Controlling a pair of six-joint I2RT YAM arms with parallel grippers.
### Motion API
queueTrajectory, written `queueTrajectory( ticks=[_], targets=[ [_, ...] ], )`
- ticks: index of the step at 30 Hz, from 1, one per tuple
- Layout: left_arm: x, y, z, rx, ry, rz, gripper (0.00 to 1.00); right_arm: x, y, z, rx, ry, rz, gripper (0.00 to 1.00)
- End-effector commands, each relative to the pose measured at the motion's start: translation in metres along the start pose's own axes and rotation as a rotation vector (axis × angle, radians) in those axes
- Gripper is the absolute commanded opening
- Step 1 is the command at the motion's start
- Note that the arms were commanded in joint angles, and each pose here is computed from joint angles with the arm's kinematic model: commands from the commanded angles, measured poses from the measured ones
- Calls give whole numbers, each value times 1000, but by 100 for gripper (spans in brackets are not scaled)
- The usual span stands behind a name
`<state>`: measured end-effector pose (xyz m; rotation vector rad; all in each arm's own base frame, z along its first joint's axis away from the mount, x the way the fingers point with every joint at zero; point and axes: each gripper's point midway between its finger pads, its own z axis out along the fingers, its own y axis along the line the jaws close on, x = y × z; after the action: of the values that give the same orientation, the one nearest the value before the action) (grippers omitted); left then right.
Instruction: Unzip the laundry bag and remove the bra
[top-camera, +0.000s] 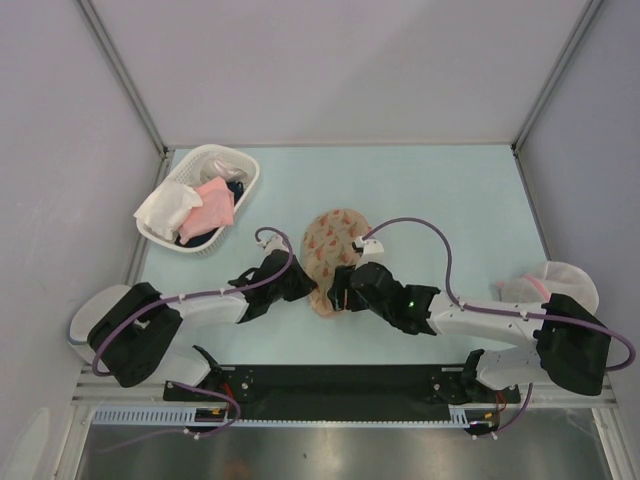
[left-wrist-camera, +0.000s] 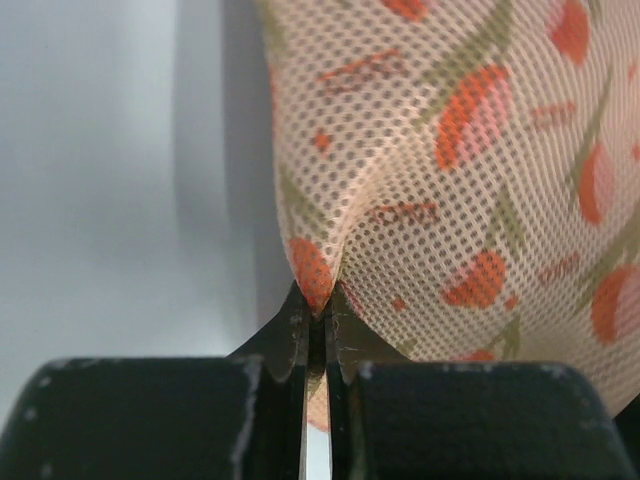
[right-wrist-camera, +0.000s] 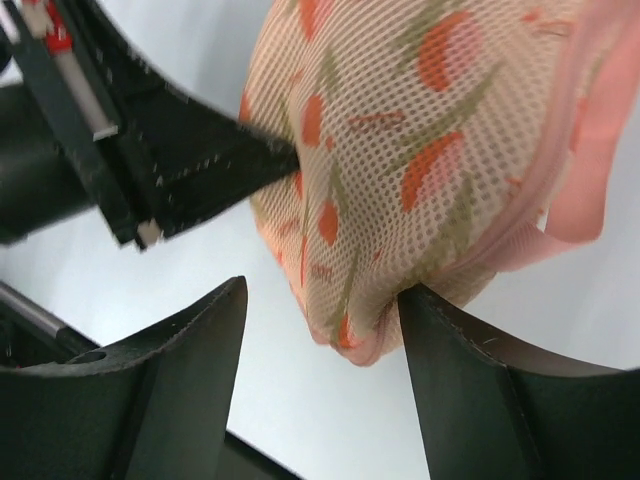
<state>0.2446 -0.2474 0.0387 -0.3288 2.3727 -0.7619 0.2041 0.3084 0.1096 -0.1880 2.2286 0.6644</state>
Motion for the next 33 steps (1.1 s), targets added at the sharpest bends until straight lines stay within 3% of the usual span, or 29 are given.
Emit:
queueTrajectory(
  ticks=[1,10,13,14,16,17,23,27,29,30,31,33],
  targets=[
    [-26,-49,1,120,-63,-79,0,3,34,-14,-59,0,68,66],
    [-25,-47,-9,148,-76,-106,0,13,-32,9,177,13,53,59],
    [-20,-43,-12,154,-65,-107,0,14,-51,17,219,16,55,42],
    [-15,-38,-13,149,-53,-106,0,13,-52,19,215,7,55,31],
    [-11,-34,-15,151,-44,-104,0,8,-62,25,231,3,40,20],
    [-6,-27,-16,145,-34,-104,0,1,-62,29,225,-18,43,9],
    [19,-13,-18,153,15,-112,0,-40,-85,62,245,-95,-3,0],
    [27,-24,-13,186,60,-100,0,-70,-89,85,244,-136,-50,1],
    [27,-28,-7,177,69,-103,0,-76,-86,90,234,-125,-70,6],
    [25,-26,-5,161,63,-110,0,-79,-84,89,233,-124,-74,13],
    [23,-29,-4,159,63,-114,0,-84,-81,86,237,-120,-78,32],
    [18,-27,0,132,39,-132,0,-89,-80,79,244,-125,-74,59]
  ],
)
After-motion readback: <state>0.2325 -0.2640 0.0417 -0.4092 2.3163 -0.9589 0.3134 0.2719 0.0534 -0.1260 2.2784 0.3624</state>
